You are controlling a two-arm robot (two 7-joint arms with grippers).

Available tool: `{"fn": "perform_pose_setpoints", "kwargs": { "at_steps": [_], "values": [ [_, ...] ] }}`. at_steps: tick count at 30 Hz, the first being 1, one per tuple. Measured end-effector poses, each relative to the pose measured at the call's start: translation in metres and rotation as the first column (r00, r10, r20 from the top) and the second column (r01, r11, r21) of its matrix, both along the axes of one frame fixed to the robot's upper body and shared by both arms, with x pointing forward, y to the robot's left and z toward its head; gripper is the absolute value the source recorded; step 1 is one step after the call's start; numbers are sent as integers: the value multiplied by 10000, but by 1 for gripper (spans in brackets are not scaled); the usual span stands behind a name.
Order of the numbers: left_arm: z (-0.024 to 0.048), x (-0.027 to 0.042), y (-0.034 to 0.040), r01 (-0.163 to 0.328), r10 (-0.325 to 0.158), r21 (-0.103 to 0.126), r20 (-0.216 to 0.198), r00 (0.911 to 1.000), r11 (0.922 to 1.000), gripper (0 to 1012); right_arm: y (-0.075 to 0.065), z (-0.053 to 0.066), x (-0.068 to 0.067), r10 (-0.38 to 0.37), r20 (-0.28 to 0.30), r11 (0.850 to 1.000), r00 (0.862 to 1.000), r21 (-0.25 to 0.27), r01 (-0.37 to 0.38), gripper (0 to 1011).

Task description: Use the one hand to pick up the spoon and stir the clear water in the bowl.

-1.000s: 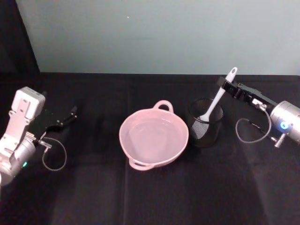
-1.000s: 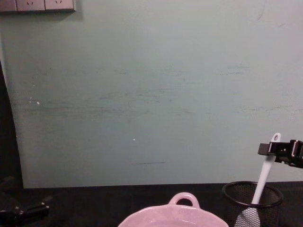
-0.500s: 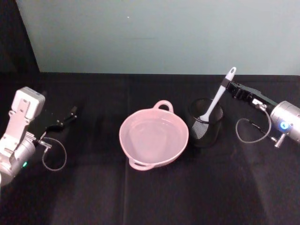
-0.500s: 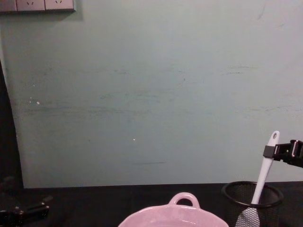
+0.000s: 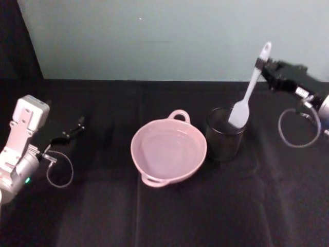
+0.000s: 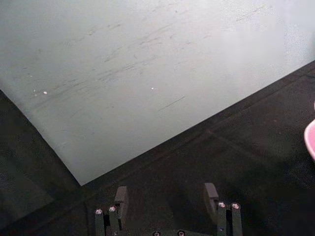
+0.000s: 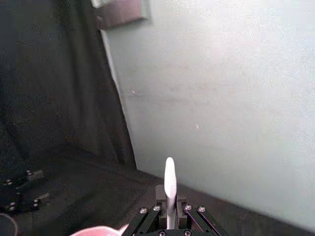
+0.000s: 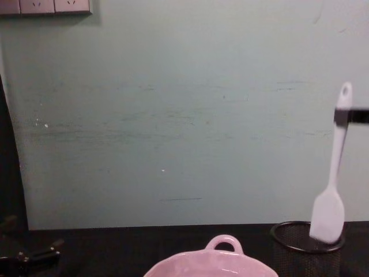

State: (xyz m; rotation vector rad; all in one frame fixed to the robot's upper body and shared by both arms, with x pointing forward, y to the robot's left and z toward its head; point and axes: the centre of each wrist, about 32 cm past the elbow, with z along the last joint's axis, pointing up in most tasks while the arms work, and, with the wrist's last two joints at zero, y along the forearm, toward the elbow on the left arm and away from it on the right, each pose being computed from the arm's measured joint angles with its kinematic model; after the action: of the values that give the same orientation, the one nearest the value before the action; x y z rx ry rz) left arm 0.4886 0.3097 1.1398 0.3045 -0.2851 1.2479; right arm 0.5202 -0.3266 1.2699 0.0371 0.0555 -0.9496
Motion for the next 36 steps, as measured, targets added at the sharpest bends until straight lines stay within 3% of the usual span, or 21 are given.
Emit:
{"fn": "perform_pose_setpoints", "kwargs": {
  "at_steps": [1, 6, 8, 12, 15, 17, 21, 24, 27, 30, 36],
  "values": [
    [0, 0, 0, 0, 0, 0, -1, 10000, 10000, 1011, 3, 101, -29, 145, 260, 9997, 9996, -201, -140, 111],
    [0, 0, 0, 0, 0, 0, -1, 10000, 10000, 1011, 27, 360, -76, 559, 813, 9970, 9951, -583, -513, 110],
    [0, 0, 0, 0, 0, 0, 0, 10000, 10000, 1011, 67, 535, -88, 890, 1129, 9940, 9896, -734, -810, 110],
    [0, 0, 0, 0, 0, 0, -1, 10000, 10000, 1011, 133, 688, -88, 1292, 1368, 9894, 9821, -836, -1185, 111],
    [0, 0, 0, 0, 0, 0, -1, 10000, 10000, 1011, 282, 772, -71, 2038, 1538, 9773, 9669, -900, -1917, 110],
    [0, 0, 0, 0, 0, 0, 0, 10000, 10000, 1011, 368, 747, -55, 2373, 1579, 9701, 9585, -911, -2252, 111],
    [0, 0, 0, -1, 1, 0, 0, 10000, 10000, 1011, 582, 579, 10, 3028, 1504, 9524, 9411, -830, -2932, 111],
    [0, 0, 0, -1, 1, 0, 0, 10000, 10000, 1011, 768, 343, 75, 3481, 1383, 9373, 9272, -715, -3412, 110],
    [0, 0, 0, 0, 0, 0, 0, 10000, 10000, 1011, 845, 204, 99, 3673, 1421, 9298, 9192, -821, -3589, 110],
    [0, 0, 0, 0, 0, -1, 0, 10000, 10000, 1011, 902, -15, 116, 3820, 1507, 9228, 9118, -1158, -3675, 110],
    [0, 0, 0, 0, 0, 0, -1, 10000, 10000, 1011, 906, -265, 118, 3726, 1515, 9248, 9155, -1420, -3529, 111]
  ]
}}
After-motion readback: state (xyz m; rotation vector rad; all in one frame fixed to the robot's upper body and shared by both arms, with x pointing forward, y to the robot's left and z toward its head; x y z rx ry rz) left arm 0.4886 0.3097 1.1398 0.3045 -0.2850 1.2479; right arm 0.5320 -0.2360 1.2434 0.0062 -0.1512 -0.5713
